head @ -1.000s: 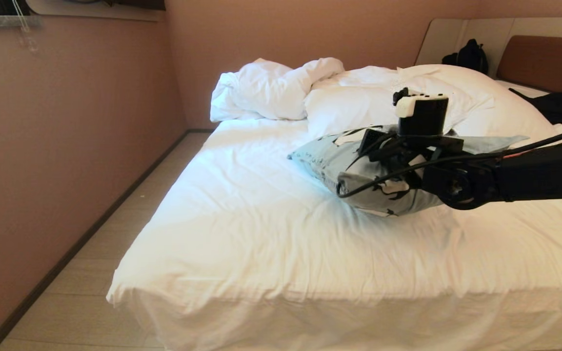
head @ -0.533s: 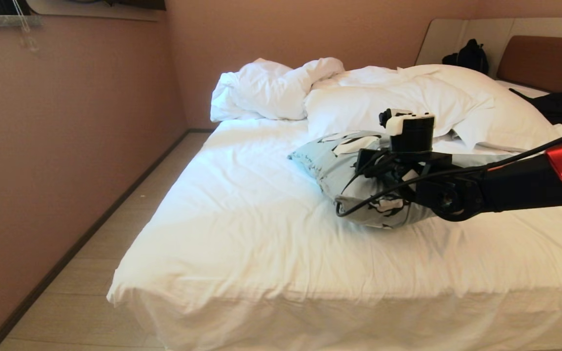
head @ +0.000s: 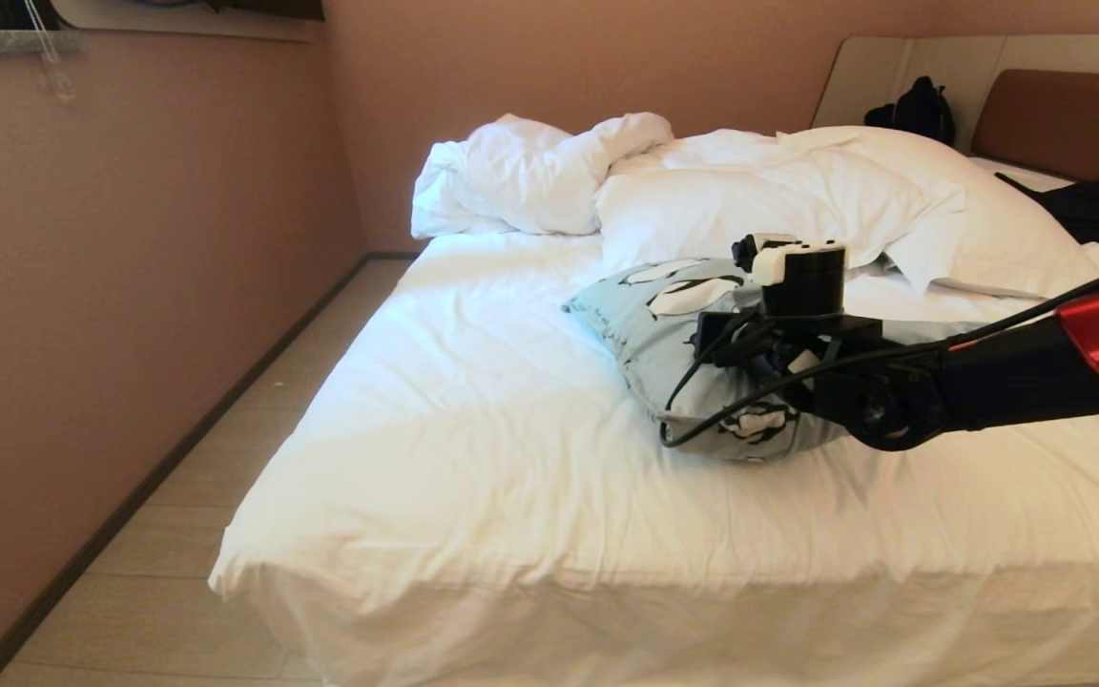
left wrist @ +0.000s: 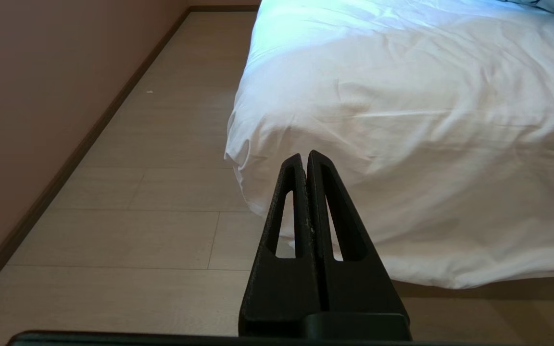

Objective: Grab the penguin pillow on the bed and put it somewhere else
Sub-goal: Place the pillow at the end of the bed

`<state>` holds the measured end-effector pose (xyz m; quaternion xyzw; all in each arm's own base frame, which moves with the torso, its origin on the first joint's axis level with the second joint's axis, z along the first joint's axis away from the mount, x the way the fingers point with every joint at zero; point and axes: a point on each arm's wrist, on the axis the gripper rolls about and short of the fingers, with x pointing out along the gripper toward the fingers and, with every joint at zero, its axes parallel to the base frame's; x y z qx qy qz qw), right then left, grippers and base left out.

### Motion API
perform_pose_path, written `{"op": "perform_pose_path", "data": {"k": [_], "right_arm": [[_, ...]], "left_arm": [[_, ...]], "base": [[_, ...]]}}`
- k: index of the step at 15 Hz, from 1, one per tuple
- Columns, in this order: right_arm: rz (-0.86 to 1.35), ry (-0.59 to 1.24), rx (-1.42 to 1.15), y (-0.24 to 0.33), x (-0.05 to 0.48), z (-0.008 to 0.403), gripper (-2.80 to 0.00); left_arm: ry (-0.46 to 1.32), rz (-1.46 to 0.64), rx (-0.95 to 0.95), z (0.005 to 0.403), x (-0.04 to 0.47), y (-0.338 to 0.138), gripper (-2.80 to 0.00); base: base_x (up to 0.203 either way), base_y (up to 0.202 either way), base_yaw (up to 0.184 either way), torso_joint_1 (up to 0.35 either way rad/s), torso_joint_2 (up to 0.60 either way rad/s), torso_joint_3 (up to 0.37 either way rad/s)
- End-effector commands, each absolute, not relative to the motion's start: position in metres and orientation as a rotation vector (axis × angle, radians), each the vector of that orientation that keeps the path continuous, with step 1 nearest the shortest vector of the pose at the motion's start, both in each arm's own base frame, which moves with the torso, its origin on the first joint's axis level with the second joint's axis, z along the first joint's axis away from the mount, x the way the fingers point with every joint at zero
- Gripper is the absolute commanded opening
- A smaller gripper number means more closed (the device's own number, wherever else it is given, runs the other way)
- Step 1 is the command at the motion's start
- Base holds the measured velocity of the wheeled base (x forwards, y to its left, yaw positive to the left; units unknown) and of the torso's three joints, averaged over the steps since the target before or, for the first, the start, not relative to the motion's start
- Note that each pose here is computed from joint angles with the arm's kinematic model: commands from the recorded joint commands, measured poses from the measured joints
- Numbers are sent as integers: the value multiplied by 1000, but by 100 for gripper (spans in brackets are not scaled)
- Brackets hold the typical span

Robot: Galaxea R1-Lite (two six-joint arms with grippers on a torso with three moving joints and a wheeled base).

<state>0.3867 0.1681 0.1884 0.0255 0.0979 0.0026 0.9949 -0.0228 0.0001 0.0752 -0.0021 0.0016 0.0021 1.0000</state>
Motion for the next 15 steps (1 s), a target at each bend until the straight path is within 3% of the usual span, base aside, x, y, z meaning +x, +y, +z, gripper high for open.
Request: {"op": "perform_pose_path", "data": {"k": [1,15], "right_arm": [[48,198,26,168,385,187,-280],[141,259,-51,167,378,170,-280]], "left_arm": [[5,5,-5,75,-23,0,-280],[5,5,-5,75,-23,0,-280]], "base": [[0,0,0,0,0,0],[0,0,0,0,0,0]]}}
